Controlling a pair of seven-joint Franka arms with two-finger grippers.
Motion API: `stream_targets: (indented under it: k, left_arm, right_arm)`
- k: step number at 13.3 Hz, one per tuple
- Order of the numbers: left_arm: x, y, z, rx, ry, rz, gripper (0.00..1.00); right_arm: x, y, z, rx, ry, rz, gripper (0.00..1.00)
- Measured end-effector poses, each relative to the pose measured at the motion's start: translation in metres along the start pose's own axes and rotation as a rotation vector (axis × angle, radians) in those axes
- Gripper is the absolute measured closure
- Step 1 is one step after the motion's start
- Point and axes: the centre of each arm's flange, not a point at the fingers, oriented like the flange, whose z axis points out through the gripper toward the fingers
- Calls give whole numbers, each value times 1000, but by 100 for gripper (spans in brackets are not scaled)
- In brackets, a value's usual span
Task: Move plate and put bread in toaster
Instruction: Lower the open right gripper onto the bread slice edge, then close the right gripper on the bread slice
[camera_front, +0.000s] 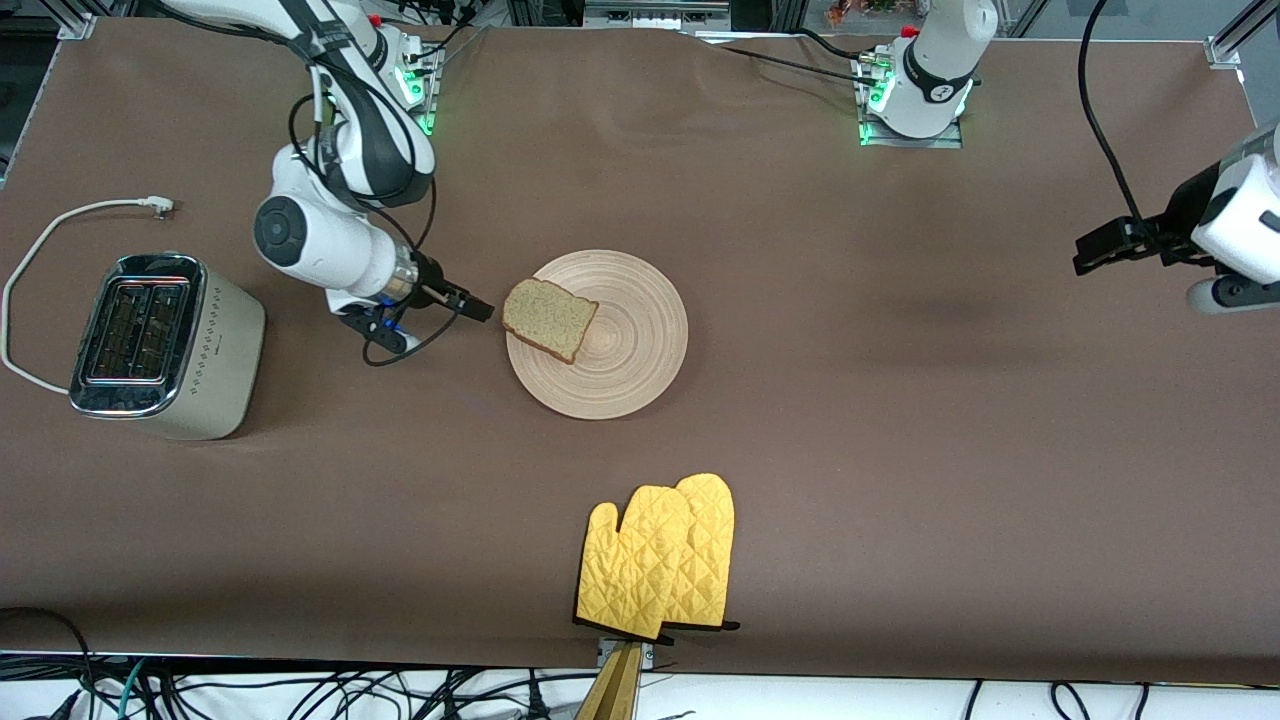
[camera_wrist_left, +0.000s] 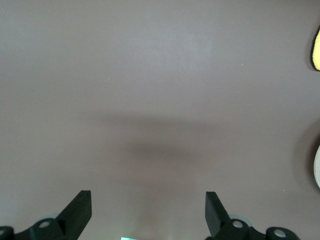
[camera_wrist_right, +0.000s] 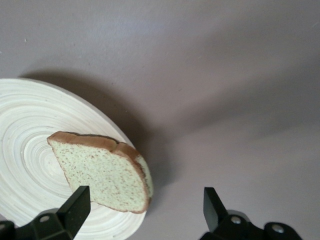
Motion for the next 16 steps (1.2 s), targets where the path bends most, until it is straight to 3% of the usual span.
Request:
stream_targets:
  k: [11, 14, 16]
  left_arm:
    - [-1, -1, -1, -16, -3, -25, 0]
    - [1, -6, 0, -17, -5, -34, 0]
    - [1, -8, 0, -17, -5, -37, 0]
  right_arm:
    - [-11, -11, 71, 9, -35, -8, 0]
    - [-10, -11, 72, 8, -37, -6, 16]
    - [-10, -12, 71, 12, -33, -7, 43]
